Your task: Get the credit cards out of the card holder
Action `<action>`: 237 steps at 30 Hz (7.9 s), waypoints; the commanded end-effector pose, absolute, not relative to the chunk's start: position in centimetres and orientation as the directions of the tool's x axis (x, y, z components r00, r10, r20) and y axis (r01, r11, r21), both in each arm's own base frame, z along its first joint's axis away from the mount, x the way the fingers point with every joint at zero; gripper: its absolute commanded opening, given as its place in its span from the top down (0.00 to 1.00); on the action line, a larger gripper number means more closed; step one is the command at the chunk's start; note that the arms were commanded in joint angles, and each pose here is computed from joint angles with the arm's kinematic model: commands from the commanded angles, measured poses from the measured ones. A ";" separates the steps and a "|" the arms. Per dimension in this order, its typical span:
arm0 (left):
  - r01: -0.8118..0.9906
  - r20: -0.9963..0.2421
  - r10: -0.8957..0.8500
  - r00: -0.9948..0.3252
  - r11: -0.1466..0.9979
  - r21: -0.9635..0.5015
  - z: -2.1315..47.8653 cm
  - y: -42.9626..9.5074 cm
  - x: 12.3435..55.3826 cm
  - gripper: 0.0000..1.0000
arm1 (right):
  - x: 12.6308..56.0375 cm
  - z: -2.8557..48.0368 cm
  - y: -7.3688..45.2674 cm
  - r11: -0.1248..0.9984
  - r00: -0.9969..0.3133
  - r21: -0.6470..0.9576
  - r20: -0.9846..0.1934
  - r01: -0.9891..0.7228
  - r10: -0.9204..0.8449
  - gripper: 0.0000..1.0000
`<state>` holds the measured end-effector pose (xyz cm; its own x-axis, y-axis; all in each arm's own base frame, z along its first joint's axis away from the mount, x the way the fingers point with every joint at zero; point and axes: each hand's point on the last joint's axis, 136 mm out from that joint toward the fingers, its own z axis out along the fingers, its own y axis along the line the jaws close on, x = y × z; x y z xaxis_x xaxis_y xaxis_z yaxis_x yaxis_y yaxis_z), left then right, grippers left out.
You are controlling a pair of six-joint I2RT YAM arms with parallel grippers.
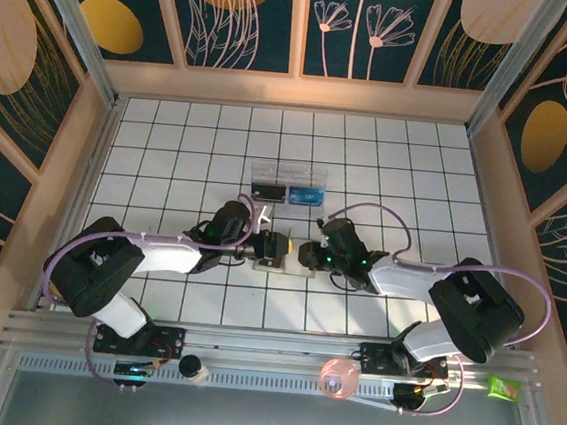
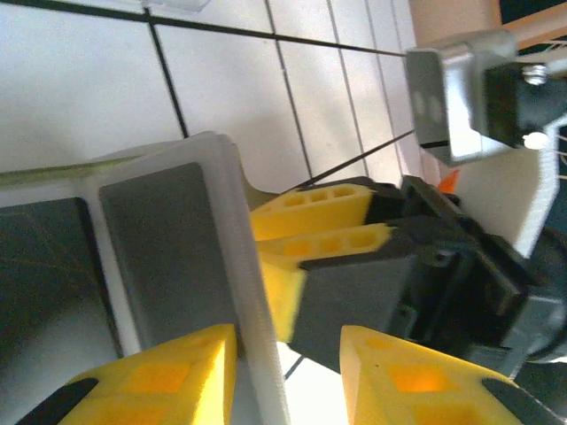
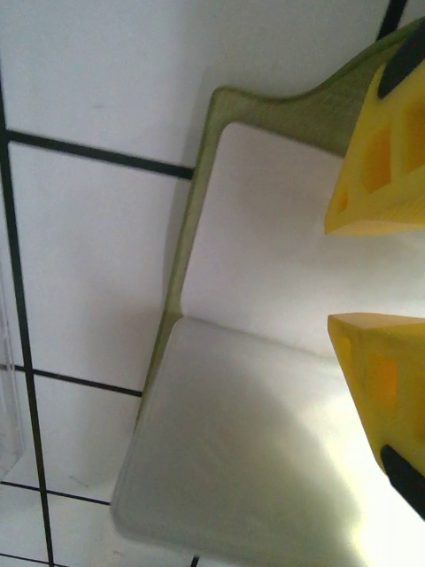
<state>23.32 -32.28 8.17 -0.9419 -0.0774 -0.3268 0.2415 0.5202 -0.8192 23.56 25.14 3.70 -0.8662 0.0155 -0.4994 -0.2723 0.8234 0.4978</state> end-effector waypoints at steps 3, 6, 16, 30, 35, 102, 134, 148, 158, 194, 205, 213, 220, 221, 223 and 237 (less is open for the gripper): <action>0.250 -0.341 -0.081 -0.937 0.527 -0.813 7.7 -32.7 23.9 0.63 | 23.1 3.9 24.8 0.796 -0.867 0.542 -0.496 -0.269 0.044 0.69; 0.243 -0.332 -0.078 -0.940 0.530 -0.813 7.1 -32.8 24.0 0.61 | 23.0 3.7 24.6 0.791 -0.872 0.556 -0.487 -0.256 0.060 0.68; 0.273 -0.357 -0.077 -0.931 0.502 -0.821 8.7 -33.1 23.9 0.54 | 22.2 5.4 25.5 0.708 -0.852 0.620 -0.522 -0.339 0.050 0.47; 0.312 -0.368 -0.028 -0.929 0.471 -0.825 9.9 -35.2 23.3 0.53 | 22.7 4.0 23.1 0.764 -0.866 0.596 -0.489 -0.246 0.103 0.53; 0.307 -0.368 -0.030 -0.929 0.492 -0.815 9.4 -35.2 23.6 0.53 | 22.3 4.4 23.2 0.742 -0.864 0.616 -0.493 -0.264 0.101 0.51; 0.458 -0.581 0.096 -0.809 0.722 -0.518 7.0 -34.3 27.1 0.39 | 22.7 4.6 23.8 0.743 -0.867 0.610 -0.492 -0.276 0.082 0.51; 0.406 -0.574 0.138 -0.807 0.835 -0.370 4.4 -31.0 26.6 0.53 | 23.0 4.1 22.8 0.782 -0.865 0.576 -0.492 -0.236 0.101 0.51; 0.371 -0.573 0.114 -0.811 0.858 -0.354 4.5 -29.1 25.9 0.54 | 23.2 3.0 18.8 0.884 -0.856 0.462 -0.482 -0.068 0.186 0.50; 0.309 -0.557 0.076 -0.827 0.889 -0.337 4.1 -25.7 24.8 0.55 | 23.9 5.5 17.1 0.902 -0.809 0.432 -0.537 -0.019 0.240 0.50; 0.295 -0.589 0.064 -0.806 0.905 -0.307 2.6 -25.9 27.4 0.57 | 24.0 3.1 25.9 0.871 -0.901 0.449 -0.434 -0.199 0.018 0.83; 0.246 -0.511 0.054 -0.858 0.917 -0.315 -0.4 -23.8 24.8 0.62 | 24.4 7.5 29.9 0.758 -0.901 0.585 -0.434 -0.289 -0.009 0.79; 0.231 -0.488 0.018 -0.872 0.897 -0.378 -0.1 -24.3 24.2 0.61 | 24.2 6.2 31.5 0.676 -0.957 0.712 -0.288 -0.190 0.034 0.78; 0.234 -0.481 0.019 -0.876 0.890 -0.391 -0.1 -24.4 23.9 0.61 | 24.4 4.3 30.8 0.708 -0.970 0.695 -0.239 -0.131 0.055 0.78; 0.234 -0.482 0.018 -0.876 0.890 -0.392 0.0 -24.4 23.9 0.61 | 24.5 4.1 30.6 0.715 -0.970 0.689 -0.235 -0.122 0.060 0.78; 0.236 -0.480 0.020 -0.877 0.889 -0.393 -0.1 -24.4 23.8 0.62 | 24.5 3.8 30.2 0.730 -0.971 0.675 -0.227 -0.107 0.068 0.78; 0.239 -0.448 0.031 -0.893 0.878 -0.415 -0.6 -24.6 23.0 0.66 | 24.4 2.5 29.8 0.754 -0.981 0.654 -0.182 -0.069 0.069 0.79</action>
